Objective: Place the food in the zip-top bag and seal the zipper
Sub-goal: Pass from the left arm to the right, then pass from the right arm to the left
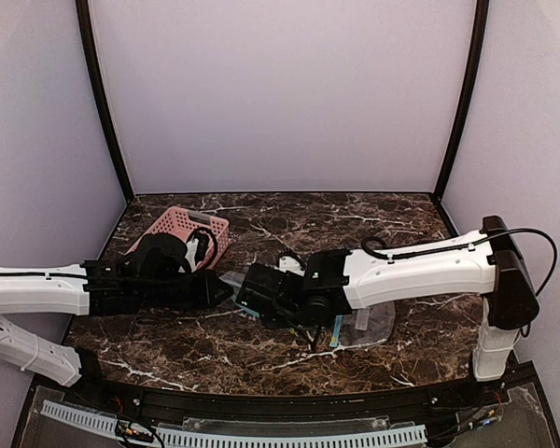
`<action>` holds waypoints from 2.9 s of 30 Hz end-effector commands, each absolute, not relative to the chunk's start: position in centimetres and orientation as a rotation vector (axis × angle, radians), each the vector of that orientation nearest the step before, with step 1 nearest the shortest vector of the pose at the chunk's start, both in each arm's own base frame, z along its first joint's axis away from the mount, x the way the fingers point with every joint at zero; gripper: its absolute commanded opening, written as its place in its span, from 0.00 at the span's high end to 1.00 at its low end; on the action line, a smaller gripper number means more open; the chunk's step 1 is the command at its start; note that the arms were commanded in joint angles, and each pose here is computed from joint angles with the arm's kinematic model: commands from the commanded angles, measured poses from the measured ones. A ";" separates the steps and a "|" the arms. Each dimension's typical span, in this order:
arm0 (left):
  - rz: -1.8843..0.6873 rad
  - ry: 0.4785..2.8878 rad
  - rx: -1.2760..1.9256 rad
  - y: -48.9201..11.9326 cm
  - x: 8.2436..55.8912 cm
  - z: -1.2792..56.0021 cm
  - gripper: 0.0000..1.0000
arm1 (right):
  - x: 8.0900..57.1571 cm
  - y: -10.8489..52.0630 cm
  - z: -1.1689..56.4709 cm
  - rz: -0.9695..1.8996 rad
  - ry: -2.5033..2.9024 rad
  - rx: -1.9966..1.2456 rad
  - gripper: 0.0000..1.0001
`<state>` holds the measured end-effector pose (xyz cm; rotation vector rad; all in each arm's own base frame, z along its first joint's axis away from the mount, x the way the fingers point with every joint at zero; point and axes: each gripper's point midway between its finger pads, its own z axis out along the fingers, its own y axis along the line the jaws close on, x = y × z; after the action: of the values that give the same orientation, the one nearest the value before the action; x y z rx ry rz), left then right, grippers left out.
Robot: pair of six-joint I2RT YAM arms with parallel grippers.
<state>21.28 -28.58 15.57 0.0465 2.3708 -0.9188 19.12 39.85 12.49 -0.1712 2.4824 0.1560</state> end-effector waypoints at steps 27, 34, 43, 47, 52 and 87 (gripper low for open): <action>-0.895 2.411 0.065 -27.3 20.1 13.9 0.99 | 19.7 37.9 8.0 0.286 2.591 -0.126 1.00; -0.780 2.518 0.189 -26.1 18.6 11.9 0.99 | 19.6 37.5 9.3 0.241 2.567 -0.273 1.00; -0.855 2.439 0.386 -27.2 17.7 14.9 0.70 | 18.6 38.5 10.3 0.260 2.593 -0.441 1.00; -0.891 2.372 0.453 -27.6 17.6 17.9 0.44 | 18.1 38.3 10.7 0.252 2.603 -0.483 1.00; -0.891 2.365 0.481 -27.3 17.3 19.5 0.24 | 17.7 38.5 11.1 0.269 2.608 -0.504 1.00; -0.469 2.303 1.040 -28.2 19.4 18.0 0.26 | 14.8 42.5 14.2 0.424 2.518 -0.785 1.00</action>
<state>19.46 -28.53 18.47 0.9911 2.2813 -0.5144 15.35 41.48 12.02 -0.7580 2.5672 0.3522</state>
